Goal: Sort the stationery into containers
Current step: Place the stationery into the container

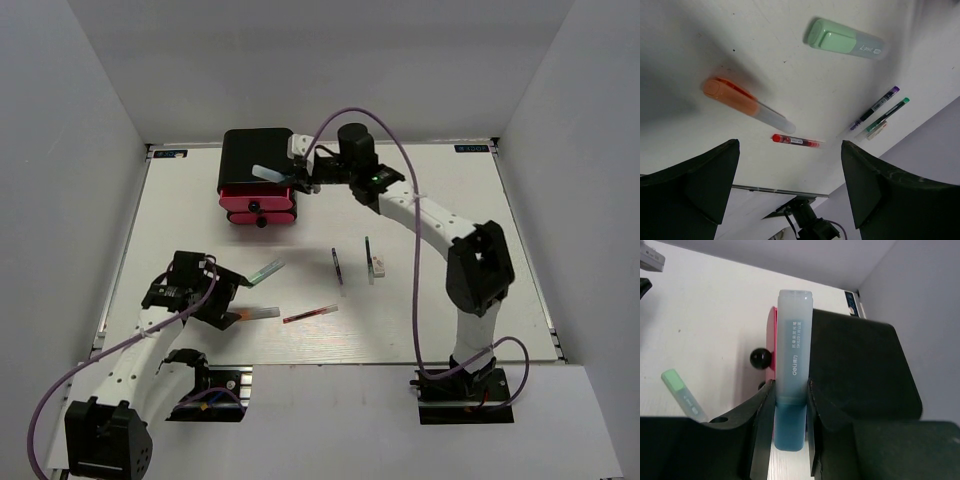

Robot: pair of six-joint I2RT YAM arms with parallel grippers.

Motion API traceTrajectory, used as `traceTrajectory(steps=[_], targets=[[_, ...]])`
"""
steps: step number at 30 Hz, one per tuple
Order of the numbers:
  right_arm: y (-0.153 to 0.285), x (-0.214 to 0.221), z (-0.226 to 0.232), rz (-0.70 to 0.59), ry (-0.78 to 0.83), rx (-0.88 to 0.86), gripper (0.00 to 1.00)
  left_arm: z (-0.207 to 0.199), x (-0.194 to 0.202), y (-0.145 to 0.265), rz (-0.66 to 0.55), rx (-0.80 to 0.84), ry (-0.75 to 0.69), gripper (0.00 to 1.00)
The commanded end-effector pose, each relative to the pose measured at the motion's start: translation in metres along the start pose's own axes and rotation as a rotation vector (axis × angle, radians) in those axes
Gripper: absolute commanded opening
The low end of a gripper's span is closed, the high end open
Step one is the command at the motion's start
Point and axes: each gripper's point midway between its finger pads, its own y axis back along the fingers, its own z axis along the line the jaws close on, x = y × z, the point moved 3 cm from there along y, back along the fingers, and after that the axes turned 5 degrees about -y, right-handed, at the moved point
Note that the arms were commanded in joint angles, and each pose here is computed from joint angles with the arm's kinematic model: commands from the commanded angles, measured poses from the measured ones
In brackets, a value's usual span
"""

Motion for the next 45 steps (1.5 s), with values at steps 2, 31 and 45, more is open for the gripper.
traceTrajectory(steps=[2,31,45], targets=[[-0.024,-0.046,-0.015,-0.166,0.104,-0.014,0.02,0.003,0.005,0.001,0.009,0.022,0.032,0.92],[-0.079,0.037,0.001,-0.061,-0.059,-0.03,0.2,0.013,0.01,-0.007,0.04,-0.011,0.062,0.94],[-0.07,0.012,0.003,-0.114,-0.047,-0.062,0.14,0.019,0.012,-0.008,0.043,-0.019,0.073,0.94]])
